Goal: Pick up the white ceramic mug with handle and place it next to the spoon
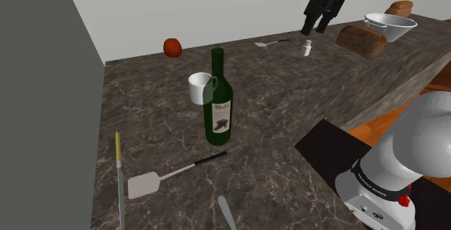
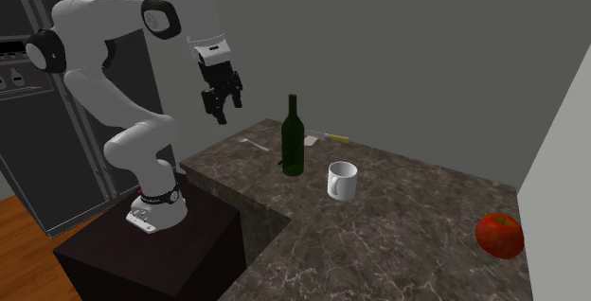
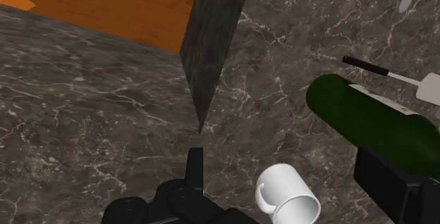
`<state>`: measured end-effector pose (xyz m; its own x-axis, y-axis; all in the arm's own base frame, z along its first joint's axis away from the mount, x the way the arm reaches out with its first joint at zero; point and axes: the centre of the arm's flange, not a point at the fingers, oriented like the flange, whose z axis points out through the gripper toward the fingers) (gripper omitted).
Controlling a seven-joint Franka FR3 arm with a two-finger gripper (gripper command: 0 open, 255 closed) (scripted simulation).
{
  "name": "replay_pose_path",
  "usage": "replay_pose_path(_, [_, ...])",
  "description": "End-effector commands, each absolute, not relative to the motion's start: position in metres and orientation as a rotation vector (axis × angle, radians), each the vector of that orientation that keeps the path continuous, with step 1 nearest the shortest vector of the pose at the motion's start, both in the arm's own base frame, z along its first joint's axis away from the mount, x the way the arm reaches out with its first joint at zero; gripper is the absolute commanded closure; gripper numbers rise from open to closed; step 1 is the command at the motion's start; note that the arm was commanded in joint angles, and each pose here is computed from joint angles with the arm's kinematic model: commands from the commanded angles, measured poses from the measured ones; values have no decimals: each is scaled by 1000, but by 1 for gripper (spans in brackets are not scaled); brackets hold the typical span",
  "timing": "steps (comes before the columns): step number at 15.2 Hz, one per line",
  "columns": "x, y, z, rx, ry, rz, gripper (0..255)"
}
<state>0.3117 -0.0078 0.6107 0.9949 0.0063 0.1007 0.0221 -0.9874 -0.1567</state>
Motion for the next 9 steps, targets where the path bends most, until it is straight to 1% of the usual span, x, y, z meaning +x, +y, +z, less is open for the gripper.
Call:
replay_pose_path(1, [312, -8, 611, -2979, -21, -150, 0])
replay_pose_path(9, [392, 51, 563, -3019, -76, -123, 0])
